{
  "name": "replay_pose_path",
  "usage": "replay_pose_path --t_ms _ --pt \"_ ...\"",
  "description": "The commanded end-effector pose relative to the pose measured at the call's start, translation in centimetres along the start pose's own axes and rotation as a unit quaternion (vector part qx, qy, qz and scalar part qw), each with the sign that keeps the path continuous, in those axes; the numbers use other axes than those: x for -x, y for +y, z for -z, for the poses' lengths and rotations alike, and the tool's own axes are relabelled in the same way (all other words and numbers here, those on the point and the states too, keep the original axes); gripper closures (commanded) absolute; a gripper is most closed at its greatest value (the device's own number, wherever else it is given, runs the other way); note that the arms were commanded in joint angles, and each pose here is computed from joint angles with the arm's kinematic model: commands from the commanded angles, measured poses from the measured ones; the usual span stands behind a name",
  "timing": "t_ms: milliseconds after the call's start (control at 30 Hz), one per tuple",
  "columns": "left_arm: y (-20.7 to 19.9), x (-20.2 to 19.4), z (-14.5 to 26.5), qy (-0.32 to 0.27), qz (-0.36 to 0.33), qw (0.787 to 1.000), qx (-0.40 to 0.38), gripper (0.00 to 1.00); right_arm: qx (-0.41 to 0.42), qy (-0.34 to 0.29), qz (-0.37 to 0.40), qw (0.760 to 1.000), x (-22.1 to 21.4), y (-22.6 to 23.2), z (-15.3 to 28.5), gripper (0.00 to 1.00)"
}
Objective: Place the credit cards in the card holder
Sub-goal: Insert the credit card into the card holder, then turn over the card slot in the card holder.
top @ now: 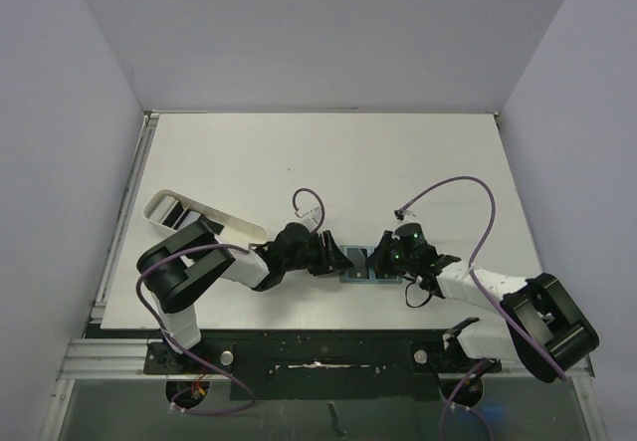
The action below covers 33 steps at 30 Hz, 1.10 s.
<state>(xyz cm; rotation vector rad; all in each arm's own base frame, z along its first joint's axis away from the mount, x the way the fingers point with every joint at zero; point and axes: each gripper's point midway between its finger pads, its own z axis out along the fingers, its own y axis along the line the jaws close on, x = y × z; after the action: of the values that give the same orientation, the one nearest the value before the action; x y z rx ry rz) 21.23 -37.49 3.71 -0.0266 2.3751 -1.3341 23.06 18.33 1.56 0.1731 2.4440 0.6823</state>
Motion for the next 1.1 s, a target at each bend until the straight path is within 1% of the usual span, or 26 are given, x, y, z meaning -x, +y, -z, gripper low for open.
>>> replay_pose_path --t_ms 0,300,400,567,667,767,967,1067 --pt "-2.6 1.6 -0.6 -0.019 -0.008 0.999 -0.051 0.64 -0.006 0.000 -0.002 1.000 -0.5 -0.5 -0.3 0.94" --pt "-3.7 1.7 -0.5 -0.014 -0.013 0.997 -0.069 0.68 -0.004 0.004 -0.002 1.000 -0.9 -0.4 -0.4 0.93" --pt "-5.1 2.4 -0.6 -0.019 -0.018 0.996 -0.084 0.68 -0.003 0.003 -0.002 1.000 -0.9 -0.3 -0.4 0.93" --pt "-5.3 2.4 -0.7 -0.017 -0.024 0.996 -0.081 0.73 -0.001 0.002 0.000 1.000 -0.9 -0.1 -0.3 0.93" --pt "-4.9 2.5 -0.8 -0.014 -0.029 0.997 -0.064 0.81 0.000 -0.003 0.000 1.000 -0.6 0.1 -0.1 0.93" --pt "-4.4 2.5 -0.6 -0.015 -0.032 0.998 -0.047 0.90 0.001 -0.008 0.001 1.000 -0.2 0.5 0.4 0.90" --pt "-3.0 3.2 0.2 -0.017 -0.059 0.998 0.020 0.99 0.002 -0.036 0.012 0.999 1.7 1.4 2.3 0.83" --pt "-2.7 3.4 0.8 -0.015 -0.071 0.996 0.045 1.00 -0.004 -0.044 0.016 0.999 2.4 1.5 3.4 0.82"
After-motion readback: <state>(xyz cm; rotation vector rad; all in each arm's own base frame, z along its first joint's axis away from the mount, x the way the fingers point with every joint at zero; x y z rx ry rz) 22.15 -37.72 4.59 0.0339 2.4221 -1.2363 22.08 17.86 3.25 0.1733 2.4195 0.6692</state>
